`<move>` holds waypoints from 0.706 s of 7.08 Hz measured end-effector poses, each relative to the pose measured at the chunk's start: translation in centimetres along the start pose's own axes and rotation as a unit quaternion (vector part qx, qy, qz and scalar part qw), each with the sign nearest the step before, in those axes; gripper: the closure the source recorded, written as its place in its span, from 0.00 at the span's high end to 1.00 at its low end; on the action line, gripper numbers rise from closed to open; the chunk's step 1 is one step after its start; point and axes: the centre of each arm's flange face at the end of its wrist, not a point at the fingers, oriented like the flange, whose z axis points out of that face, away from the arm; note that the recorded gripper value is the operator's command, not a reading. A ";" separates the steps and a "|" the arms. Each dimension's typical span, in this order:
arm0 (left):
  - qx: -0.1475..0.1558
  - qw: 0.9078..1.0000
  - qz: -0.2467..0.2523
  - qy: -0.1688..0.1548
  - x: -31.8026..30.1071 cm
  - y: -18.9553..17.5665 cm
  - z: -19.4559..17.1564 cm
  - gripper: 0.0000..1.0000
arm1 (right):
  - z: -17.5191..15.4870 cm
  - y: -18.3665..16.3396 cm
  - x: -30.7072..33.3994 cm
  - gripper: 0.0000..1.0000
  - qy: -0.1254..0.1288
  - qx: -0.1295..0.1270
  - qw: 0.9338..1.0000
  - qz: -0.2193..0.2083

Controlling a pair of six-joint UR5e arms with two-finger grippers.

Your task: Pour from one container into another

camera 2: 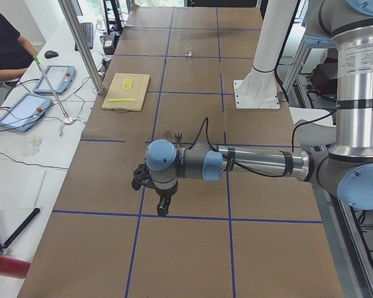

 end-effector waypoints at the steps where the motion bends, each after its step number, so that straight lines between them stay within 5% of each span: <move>1: 0.001 1.000 -0.001 0.000 0.0 -0.1 -0.1 1.00 | 0.0 0.0 0.0 1.00 0.000 0.000 1.000 0.000; 5: 0.011 1.000 0.009 -0.001 0.8 -0.2 -1.0 1.00 | -0.1 0.0 -0.1 1.00 0.000 0.001 1.000 -0.003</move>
